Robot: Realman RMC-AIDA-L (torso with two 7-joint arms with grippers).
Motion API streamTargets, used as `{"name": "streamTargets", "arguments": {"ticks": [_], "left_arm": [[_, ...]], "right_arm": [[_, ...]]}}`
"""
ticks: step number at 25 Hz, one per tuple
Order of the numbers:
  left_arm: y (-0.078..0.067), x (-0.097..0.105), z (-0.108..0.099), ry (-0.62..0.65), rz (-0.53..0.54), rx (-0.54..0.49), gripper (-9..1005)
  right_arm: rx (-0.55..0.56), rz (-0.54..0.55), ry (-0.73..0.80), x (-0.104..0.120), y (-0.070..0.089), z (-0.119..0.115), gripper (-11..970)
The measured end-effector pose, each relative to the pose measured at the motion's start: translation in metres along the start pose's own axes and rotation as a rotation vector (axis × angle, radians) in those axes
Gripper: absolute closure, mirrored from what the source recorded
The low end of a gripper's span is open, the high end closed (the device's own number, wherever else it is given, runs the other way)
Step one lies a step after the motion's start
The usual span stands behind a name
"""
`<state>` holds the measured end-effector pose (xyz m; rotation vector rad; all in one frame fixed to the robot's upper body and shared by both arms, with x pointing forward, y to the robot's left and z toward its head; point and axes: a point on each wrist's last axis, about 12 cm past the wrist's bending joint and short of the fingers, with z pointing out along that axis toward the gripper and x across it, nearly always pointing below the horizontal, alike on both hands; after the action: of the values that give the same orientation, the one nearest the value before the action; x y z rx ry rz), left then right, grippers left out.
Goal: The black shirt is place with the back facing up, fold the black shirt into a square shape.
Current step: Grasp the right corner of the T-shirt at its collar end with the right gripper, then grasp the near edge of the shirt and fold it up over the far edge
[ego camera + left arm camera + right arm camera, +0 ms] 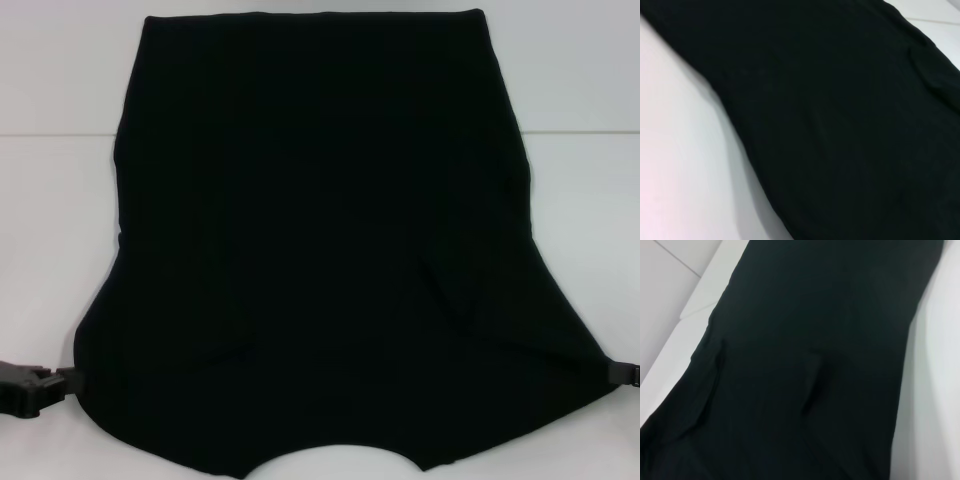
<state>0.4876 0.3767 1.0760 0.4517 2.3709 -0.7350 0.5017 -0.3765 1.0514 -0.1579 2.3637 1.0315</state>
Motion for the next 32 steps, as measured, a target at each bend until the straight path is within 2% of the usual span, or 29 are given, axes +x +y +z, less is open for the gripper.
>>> {"name": "streamTargets", "arguments": {"ticks": [7, 15, 26, 32], "left_arm": [[-0.007, 0.012, -0.007, -0.02, -0.064, 0.076, 942], [-0.016, 0.023, -0.012, 0.001, -0.085, 0.162, 942], [-0.023, 0.039, -0.021, 0.024, -0.1, 0.22, 941], [-0.023, 0.034, -0.02, 0.026, -0.088, 0.229, 941]], "right_arm": [[0.01, 0.014, -0.047, 0.02, -0.009, -0.025, 940], [-0.023, 0.008, -0.068, 0.034, -0.007, -0.04, 942], [-0.028, 0.039, -0.06, 0.064, -0.008, -0.061, 941], [-0.05, 0.026, -0.032, 0.061, -0.006, -0.06, 941]]}}
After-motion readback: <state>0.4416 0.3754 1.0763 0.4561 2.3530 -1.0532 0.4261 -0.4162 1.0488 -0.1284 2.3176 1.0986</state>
